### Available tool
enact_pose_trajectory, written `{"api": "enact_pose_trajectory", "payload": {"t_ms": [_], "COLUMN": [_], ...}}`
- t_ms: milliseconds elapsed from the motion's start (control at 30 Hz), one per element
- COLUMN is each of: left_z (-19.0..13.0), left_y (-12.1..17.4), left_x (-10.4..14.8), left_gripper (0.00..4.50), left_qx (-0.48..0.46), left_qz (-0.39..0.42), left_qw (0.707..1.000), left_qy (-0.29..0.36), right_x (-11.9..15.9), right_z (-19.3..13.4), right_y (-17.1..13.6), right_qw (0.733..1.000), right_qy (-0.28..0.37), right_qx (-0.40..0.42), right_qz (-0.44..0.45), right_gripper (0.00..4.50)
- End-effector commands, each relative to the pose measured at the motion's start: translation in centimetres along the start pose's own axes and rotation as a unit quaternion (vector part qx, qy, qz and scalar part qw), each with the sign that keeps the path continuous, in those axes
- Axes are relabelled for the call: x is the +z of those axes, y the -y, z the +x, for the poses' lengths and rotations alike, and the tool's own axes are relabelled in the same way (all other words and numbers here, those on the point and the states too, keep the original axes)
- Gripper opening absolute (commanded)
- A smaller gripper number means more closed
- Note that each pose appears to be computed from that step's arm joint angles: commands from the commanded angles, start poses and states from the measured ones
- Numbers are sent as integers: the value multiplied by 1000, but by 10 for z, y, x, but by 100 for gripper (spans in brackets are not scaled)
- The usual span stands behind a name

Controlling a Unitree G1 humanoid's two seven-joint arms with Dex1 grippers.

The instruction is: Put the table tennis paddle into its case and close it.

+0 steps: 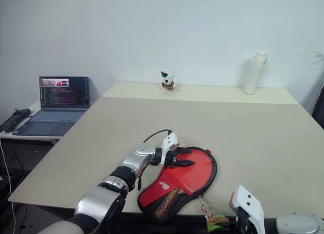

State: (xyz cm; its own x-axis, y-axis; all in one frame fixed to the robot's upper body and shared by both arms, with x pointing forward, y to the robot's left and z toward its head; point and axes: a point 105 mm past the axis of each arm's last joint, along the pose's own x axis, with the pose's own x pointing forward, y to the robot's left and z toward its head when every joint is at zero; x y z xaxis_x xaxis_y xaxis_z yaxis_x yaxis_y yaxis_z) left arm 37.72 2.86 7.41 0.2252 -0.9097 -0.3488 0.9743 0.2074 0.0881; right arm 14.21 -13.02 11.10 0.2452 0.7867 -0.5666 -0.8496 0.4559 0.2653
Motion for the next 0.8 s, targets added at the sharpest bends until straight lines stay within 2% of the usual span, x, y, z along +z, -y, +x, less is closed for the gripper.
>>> {"api": "enact_pose_trajectory", "payload": {"t_ms": [33,67,167,333,433,567,667,800], "left_z": [1,1,2,2,0,-11,-31,-65], "left_y": [17,17,16,13,9,2,-3,-1], "left_x": [-49,-49,-47,-42,-34,-9,8,16], "left_gripper": [297,297,297,297,297,297,297,297], "left_qx": [-14,-13,-10,-3,2,-3,-9,-17], "left_qz": [-47,-47,-47,-46,-39,-17,-7,4], "left_qw": [996,996,996,997,998,1000,999,999], "left_qy": [-80,-79,-76,-63,-44,5,41,50], "right_x": [9,16,27,36,51,80,89,87], "right_z": [2,0,-7,-6,-10,-13,-7,10], "right_y": [-11,-5,6,-1,5,71,110,136], "right_qw": [999,999,999,998,995,979,961,947], "right_qy": [12,28,47,55,92,169,189,182], "right_qx": [34,20,0,36,36,-115,-202,-266], "right_qz": [-6,-7,-8,5,21,22,28,5], "right_gripper": [3,3,76,249,249,249,249,249]}}
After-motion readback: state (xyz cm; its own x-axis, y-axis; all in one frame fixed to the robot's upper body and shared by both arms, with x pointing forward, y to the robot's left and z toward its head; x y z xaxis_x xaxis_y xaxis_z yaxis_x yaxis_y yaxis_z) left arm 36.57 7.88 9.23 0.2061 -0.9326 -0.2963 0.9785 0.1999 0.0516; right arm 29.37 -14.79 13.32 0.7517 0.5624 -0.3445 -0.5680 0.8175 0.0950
